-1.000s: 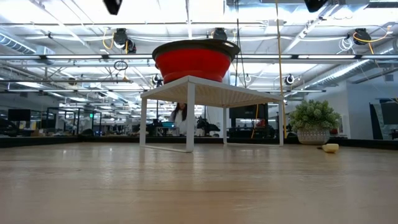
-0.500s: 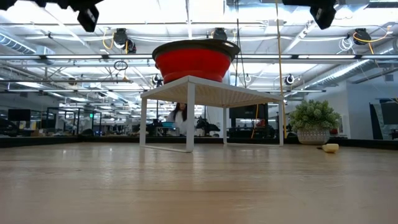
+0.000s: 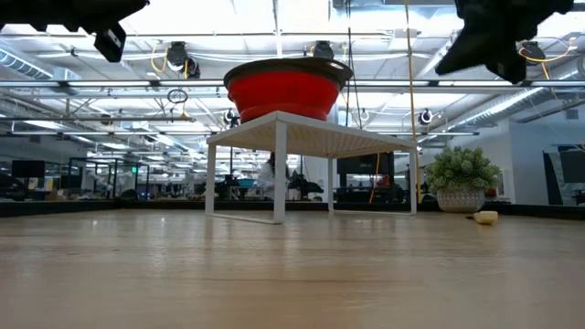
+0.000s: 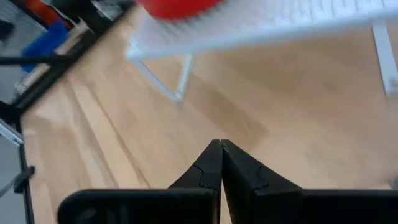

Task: Pick & Place Fruit
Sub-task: Put the table knife on the shelf

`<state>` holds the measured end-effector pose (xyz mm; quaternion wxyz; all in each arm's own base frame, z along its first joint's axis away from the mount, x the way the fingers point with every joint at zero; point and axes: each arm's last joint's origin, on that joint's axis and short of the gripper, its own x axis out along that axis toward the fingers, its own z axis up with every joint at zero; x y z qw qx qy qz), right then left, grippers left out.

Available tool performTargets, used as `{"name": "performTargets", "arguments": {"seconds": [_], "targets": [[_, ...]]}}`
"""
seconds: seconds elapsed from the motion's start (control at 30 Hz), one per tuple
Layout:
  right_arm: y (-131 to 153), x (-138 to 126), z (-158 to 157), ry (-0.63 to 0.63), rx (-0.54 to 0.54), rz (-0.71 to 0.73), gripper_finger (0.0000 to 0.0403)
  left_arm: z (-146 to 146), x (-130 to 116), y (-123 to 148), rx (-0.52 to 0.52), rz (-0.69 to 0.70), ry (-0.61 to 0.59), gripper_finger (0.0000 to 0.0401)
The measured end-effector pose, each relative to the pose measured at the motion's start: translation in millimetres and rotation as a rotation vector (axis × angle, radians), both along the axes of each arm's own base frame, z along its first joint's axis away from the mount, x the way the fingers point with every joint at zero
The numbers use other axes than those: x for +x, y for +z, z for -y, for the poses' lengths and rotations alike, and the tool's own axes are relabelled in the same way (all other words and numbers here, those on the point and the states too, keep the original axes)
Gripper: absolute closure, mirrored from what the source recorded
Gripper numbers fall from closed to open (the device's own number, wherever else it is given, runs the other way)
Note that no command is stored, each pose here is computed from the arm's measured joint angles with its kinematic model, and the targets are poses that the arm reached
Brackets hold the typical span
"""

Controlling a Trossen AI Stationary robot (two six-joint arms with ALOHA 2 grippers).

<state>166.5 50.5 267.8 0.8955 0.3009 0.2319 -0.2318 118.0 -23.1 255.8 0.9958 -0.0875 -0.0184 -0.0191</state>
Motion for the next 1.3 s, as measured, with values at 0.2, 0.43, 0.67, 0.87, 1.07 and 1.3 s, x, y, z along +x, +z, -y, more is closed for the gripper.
{"name": "performTargets", "arguments": {"seconds": [0.2,0.43,0.67,0.87,1.07,1.3], "targets": [[-9,-3,13,-0.014,0.126,-0.134,0.0403,-1,-2,0,0.008,0.003,0.005,0.039],[-13,-4,27,-0.044,0.18,-0.196,0.0403,-1,-2,0,0.007,-0.003,0.029,0.0399],[-17,-2,34,-0.083,0.243,-0.238,0.0403,-1,-2,0,0.012,-0.005,0.029,0.0394],[0,11,37,-0.116,0.23,-0.315,0.0403,-1,-2,-2,0.013,-0.016,0.029,0.0393],[15,27,39,-0.198,0.284,-0.473,0.0403,-1,-2,-2,0.015,-0.023,0.02,0.0391],[9,41,35,-0.342,0.464,-0.694,0.0403,0,-2,-3,0.015,-0.027,-0.009,0.0393]]}}
